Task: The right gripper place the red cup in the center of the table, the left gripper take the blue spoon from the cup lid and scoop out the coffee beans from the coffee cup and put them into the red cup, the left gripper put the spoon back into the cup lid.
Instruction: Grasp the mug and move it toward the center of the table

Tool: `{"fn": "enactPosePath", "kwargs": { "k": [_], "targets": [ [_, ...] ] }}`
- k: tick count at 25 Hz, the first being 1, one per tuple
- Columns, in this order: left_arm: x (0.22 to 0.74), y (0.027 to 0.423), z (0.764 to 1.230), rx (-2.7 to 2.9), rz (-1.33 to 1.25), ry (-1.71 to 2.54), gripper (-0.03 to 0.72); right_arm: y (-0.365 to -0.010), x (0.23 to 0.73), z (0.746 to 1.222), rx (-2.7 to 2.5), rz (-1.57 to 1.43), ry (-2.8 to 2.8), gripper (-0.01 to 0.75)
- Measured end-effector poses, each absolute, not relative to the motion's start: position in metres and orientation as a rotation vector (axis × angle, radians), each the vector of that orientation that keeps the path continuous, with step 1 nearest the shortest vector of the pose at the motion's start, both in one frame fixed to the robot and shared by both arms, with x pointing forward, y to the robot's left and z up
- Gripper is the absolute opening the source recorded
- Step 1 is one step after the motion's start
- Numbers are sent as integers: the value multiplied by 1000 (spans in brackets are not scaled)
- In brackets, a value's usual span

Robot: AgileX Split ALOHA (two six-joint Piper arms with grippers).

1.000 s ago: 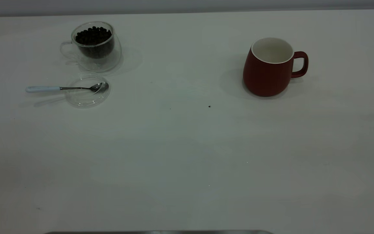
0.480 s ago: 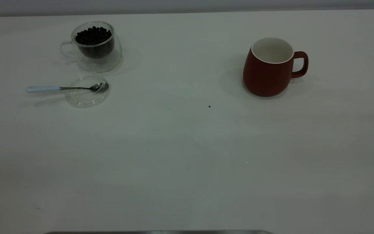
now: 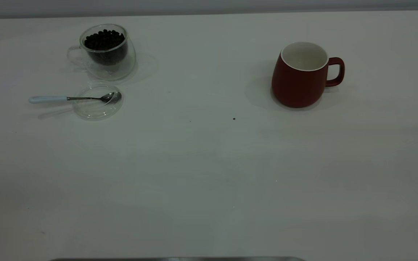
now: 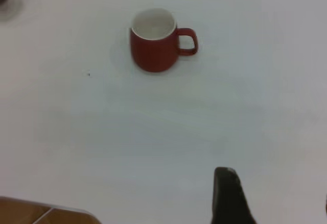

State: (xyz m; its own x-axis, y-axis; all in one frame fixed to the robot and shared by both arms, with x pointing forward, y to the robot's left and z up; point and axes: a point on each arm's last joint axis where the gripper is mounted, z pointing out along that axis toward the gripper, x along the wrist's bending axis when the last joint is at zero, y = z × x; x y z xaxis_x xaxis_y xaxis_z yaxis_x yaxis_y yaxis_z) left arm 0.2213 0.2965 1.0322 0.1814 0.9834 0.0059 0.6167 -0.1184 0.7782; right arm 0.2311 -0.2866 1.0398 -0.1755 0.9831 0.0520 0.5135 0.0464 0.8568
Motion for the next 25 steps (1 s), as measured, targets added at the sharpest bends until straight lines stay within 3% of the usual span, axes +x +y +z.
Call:
{"fn": "enactPosePath", "kwargs": {
  "k": [13, 19, 25],
  "targets": [
    [221, 296, 1032, 1816, 727, 1507, 354, -282, 246, 1041, 1557, 1021, 1838, 503],
    [221, 296, 1032, 1816, 727, 1507, 354, -272, 298, 1051, 1517, 1069, 1935, 558],
    [221, 296, 1032, 1816, 727, 1507, 354, -263, 372, 1041, 1470, 1114, 2012, 564]
  ]
}}
